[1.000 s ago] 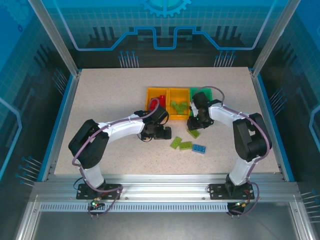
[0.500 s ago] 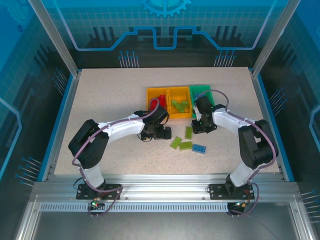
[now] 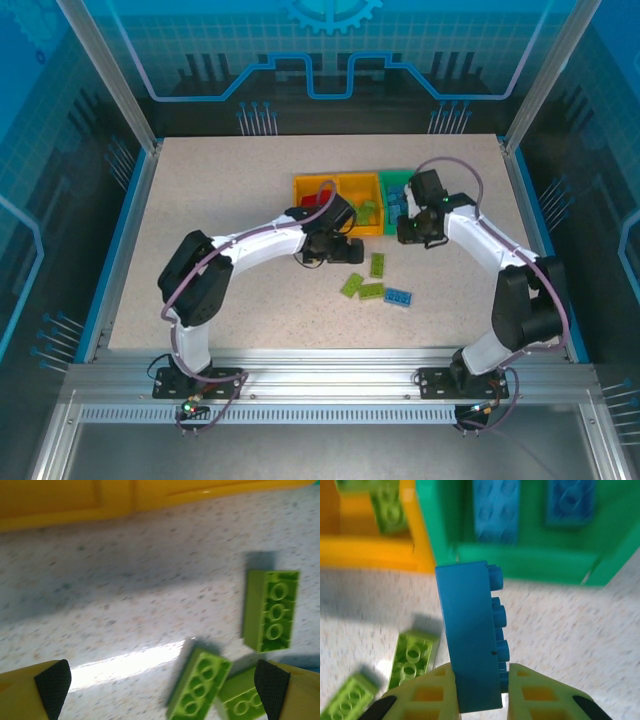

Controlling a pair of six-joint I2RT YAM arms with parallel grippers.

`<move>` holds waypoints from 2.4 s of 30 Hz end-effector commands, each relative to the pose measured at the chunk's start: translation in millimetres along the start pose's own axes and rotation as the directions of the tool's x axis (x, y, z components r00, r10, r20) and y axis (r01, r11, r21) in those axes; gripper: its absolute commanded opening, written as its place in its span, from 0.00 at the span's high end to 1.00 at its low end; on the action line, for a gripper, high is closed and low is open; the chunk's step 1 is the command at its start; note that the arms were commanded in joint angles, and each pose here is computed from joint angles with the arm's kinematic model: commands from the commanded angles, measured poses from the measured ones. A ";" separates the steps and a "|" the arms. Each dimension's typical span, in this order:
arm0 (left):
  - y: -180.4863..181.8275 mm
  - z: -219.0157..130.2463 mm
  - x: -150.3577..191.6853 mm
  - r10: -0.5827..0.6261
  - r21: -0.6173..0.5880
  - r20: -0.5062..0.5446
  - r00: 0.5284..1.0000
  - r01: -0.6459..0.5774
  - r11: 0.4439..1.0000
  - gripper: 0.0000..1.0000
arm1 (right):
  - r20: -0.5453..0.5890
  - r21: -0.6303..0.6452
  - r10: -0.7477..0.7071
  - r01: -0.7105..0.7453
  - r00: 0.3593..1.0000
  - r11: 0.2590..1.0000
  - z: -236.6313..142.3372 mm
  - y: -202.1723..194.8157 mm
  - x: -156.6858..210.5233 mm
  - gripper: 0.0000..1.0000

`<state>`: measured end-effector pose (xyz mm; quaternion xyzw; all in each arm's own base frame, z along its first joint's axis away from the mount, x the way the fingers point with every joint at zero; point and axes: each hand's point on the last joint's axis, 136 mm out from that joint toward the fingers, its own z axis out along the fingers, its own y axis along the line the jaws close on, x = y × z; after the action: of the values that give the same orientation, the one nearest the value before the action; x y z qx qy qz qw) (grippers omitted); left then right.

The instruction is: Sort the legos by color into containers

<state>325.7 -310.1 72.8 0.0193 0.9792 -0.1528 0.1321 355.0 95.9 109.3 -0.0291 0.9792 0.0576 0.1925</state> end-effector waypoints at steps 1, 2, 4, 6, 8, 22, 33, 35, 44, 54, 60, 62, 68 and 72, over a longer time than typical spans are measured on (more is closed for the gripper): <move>-15.5 7.8 5.3 0.052 0.005 -0.052 0.997 -0.052 0.999 0.01 | 0.011 0.024 0.039 -0.040 0.999 0.999 3.8 -12.0 -26.4 0.78; -19.9 10.4 2.8 0.055 0.009 -0.054 0.997 -0.055 0.998 0.01 | 0.008 0.026 0.047 -0.047 0.999 0.999 8.0 -14.8 -33.0 0.78; -26.8 16.8 1.1 0.061 0.011 -0.062 0.996 -0.061 0.998 0.01 | 0.002 0.026 0.054 -0.054 0.999 0.998 16.1 -18.5 -44.2 0.78; -33.7 23.2 -0.1 0.075 0.011 -0.069 0.995 -0.075 0.997 0.01 | -0.006 0.041 0.063 -0.062 0.998 0.997 24.9 -23.7 -53.6 0.78; -40.8 28.5 -1.5 0.092 0.006 -0.075 0.993 -0.092 0.996 0.01 | -0.011 0.053 0.078 -0.077 0.997 0.996 32.9 -28.4 -61.4 0.78; -72.2 61.2 6.0 0.173 -0.010 -0.119 0.978 -0.175 0.984 0.07 | 0.029 0.070 0.121 -0.122 0.992 0.990 26.2 -41.1 -84.6 0.29; -73.0 79.9 16.8 0.190 -0.031 -0.165 0.968 -0.198 0.980 0.31 | 0.119 0.014 0.171 -0.174 0.978 0.985 -26.2 -35.3 -70.0 0.23; -73.1 80.6 16.6 0.186 -0.032 -0.164 0.969 -0.194 0.981 0.41 | 0.115 0.011 0.178 -0.180 0.977 0.984 -30.6 -35.4 -62.1 0.23; -73.9 63.4 7.4 0.191 -0.041 -0.116 0.975 -0.197 0.979 0.64 | 0.046 0.013 0.223 -0.224 0.974 0.975 -27.5 -36.3 -3.0 0.24; -66.0 -5.6 -50.8 0.170 -0.010 0.042 0.985 -0.169 0.985 0.65 | -0.126 -0.061 0.200 -0.209 0.972 0.976 -16.1 3.9 94.5 0.24; -59.0 -29.1 -93.7 0.168 -0.001 0.118 0.979 -0.169 0.986 0.64 | -0.203 -0.005 0.397 -0.407 0.895 0.914 -12.8 1.1 141.7 0.18; -52.5 -28.7 -107.1 0.162 -0.007 0.133 0.978 -0.163 0.987 0.64 | -0.201 0.015 0.471 -0.478 0.859 0.878 -17.8 -0.9 147.2 0.17; -35.2 -17.0 -147.5 0.134 -0.014 0.173 0.976 -0.134 0.991 0.63 | -0.255 -0.004 0.665 -0.689 0.702 0.725 -27.4 12.4 163.8 0.14; -33.1 -8.7 -168.0 0.140 -0.007 0.202 0.969 -0.141 0.990 0.59 | -0.289 0.021 0.800 -0.833 0.525 0.554 -27.1 18.7 182.7 0.13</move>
<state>473.3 -342.6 147.7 0.0606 0.9539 -0.1626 0.2448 195.7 96.4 72.7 0.3214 0.9285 0.1759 0.0605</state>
